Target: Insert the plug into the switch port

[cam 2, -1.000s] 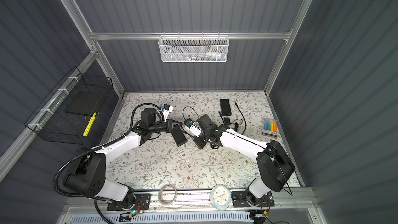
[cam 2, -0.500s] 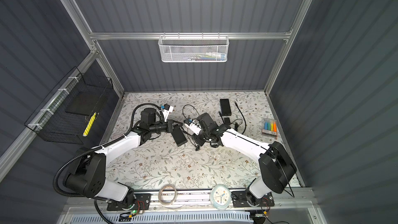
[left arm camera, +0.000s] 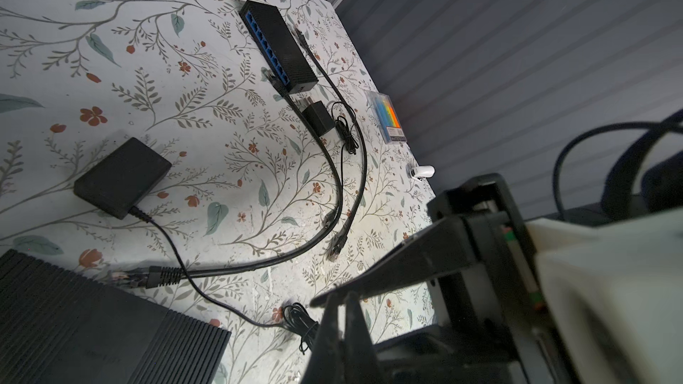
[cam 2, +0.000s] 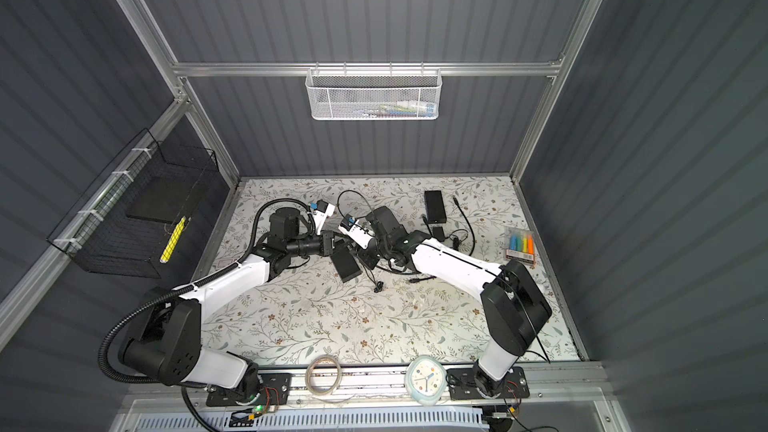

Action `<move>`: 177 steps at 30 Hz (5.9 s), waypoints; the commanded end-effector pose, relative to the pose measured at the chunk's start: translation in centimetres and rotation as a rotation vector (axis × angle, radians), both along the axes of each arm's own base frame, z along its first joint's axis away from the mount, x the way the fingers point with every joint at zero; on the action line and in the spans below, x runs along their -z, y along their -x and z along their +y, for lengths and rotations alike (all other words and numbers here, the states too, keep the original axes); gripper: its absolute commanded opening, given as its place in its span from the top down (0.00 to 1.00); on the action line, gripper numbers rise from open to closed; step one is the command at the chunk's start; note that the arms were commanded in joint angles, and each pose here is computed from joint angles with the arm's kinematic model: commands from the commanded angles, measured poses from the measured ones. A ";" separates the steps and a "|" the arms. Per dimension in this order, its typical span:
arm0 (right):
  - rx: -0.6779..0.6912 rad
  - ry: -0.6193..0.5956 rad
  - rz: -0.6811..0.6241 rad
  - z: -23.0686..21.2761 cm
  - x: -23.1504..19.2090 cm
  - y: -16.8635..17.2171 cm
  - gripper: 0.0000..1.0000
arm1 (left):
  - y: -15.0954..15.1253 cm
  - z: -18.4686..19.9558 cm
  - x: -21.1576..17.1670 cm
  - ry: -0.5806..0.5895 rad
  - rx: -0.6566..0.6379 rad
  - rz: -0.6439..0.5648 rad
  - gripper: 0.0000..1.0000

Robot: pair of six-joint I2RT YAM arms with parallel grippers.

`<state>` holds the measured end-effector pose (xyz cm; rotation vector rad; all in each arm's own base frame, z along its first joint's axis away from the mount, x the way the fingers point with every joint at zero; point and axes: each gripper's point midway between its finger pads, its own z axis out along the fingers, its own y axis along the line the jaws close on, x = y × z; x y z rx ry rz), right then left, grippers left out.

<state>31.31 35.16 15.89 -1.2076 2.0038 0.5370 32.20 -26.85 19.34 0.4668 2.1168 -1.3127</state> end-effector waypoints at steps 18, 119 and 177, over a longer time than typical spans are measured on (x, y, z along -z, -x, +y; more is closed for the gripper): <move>-0.014 -0.047 -0.033 0.7 -2.3 -0.2 0.90 | 0.7 0.0 0.2 -0.005 0.036 -0.021 1.00; 0.052 0.003 0.081 0.0 1.2 1.2 0.76 | 1.9 -0.2 0.9 -0.043 0.108 -0.014 1.00; 0.082 0.231 0.330 -2.9 10.0 4.9 1.00 | -6.7 9.0 7.2 -0.391 -0.361 0.069 0.57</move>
